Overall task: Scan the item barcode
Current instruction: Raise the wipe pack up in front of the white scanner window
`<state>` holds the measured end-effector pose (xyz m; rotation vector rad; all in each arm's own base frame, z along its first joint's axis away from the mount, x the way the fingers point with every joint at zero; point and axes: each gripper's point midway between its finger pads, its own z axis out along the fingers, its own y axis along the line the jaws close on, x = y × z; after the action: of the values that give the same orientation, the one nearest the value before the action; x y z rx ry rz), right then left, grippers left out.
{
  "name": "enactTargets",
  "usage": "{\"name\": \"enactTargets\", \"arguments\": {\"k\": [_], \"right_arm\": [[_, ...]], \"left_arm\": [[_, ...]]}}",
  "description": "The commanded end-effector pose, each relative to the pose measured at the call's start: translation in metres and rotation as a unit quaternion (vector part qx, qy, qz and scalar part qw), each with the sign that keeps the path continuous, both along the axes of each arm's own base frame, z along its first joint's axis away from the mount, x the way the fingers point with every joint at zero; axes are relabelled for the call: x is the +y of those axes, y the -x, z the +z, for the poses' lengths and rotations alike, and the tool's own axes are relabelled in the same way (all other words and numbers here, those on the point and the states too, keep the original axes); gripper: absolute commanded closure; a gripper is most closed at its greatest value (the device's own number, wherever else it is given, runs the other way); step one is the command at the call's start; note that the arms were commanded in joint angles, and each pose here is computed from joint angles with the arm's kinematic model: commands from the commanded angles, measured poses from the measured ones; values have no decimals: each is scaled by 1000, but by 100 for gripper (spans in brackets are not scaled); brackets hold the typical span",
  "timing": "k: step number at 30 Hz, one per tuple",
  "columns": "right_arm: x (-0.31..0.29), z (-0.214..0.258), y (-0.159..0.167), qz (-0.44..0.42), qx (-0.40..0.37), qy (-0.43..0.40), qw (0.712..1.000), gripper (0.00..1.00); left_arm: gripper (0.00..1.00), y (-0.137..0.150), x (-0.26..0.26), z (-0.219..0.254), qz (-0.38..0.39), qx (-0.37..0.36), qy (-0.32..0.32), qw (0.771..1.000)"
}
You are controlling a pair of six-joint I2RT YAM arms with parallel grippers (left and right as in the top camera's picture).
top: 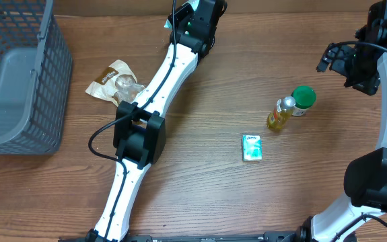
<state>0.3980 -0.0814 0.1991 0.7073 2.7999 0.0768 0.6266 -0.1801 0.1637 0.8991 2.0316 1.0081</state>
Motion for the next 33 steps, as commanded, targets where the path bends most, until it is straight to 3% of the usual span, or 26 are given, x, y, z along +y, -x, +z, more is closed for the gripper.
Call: {"name": "enactTargets", "arguments": {"k": [1,9,33], "right_arm": [[-1,6,1,-3,-9,4,1000,0],[-1,6,1,-4,-9,4,1000,0],[-1,6,1,-3,-9,4,1000,0]], "left_arm": [[96,-6,5,-11,7,0,-30,1000],[96,-8,3,-49,-4,32,-59,998],[96,5,-7,-79,-12,69,-51,996]]}}
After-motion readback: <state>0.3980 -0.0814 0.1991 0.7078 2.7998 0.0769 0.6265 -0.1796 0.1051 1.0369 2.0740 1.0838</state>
